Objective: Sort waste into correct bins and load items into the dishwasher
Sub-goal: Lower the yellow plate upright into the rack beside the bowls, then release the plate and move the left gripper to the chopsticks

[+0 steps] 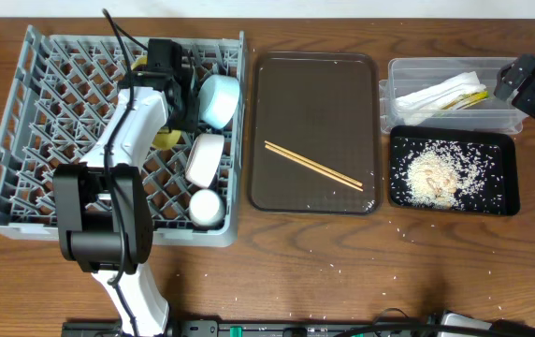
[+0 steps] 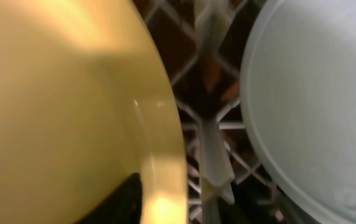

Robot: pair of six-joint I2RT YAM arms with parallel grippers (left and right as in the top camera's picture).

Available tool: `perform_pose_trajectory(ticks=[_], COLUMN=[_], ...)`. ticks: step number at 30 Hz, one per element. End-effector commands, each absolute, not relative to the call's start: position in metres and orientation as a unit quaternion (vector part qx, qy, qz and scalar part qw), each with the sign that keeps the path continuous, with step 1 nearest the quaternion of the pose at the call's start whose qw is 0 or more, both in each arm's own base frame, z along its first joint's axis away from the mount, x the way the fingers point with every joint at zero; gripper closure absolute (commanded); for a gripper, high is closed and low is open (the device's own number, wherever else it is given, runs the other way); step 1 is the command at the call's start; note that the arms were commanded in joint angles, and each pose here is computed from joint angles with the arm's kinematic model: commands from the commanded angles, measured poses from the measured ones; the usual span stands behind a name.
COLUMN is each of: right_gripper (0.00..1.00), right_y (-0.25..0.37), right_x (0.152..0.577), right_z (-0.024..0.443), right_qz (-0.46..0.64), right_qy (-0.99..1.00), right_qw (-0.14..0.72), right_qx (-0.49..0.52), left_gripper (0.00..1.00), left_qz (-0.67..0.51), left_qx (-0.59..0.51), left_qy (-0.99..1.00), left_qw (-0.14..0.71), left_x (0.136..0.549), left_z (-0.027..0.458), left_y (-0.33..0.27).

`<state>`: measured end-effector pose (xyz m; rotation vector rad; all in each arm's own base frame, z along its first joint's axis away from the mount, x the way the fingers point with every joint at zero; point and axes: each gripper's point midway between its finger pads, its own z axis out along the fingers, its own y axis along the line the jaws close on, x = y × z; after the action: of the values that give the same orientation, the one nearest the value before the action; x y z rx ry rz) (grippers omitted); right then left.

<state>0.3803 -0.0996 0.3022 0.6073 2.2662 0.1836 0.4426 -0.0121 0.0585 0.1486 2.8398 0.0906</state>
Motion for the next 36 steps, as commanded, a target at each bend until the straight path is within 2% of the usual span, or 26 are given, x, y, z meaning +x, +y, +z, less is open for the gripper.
perform_pose_trajectory(ticks=[1, 5, 15, 25, 29, 36], right_gripper=[0.01, 0.01, 0.01, 0.01, 0.01, 0.01], right_y=[-0.1, -0.1, -0.1, -0.1, -0.1, -0.1], right_x=[0.38, 0.381, 0.38, 0.381, 0.38, 0.381], right_z=[0.308, 0.308, 0.308, 0.308, 0.308, 0.308], right_qz=[0.076, 0.076, 0.076, 0.076, 0.076, 0.076], right_qy=[0.885, 0.885, 0.885, 0.885, 0.885, 0.885], right_qw=[0.39, 0.39, 0.39, 0.39, 0.39, 0.39], right_qx=[0.243, 0.242, 0.243, 0.242, 0.242, 0.242], left_gripper=[0.53, 0.46, 0.45, 0.45, 0.46, 0.55], left_qz=[0.057, 0.057, 0.048, -0.038, -0.063, -0.112], left_qx=[0.043, 0.041, 0.037, 0.057, 0.035, 0.007], left_qy=[0.993, 0.993, 0.982, 0.963, 0.958, 0.952], left_qw=[0.09, 0.095, 0.18, 0.259, 0.276, 0.283], left_x=[0.419, 0.42, 0.437, 0.437, 0.434, 0.415], left_z=[0.03, 0.034, 0.094, 0.156, 0.174, 0.199], left_y=[0.005, 0.005, -0.003, -0.035, -0.049, -0.096])
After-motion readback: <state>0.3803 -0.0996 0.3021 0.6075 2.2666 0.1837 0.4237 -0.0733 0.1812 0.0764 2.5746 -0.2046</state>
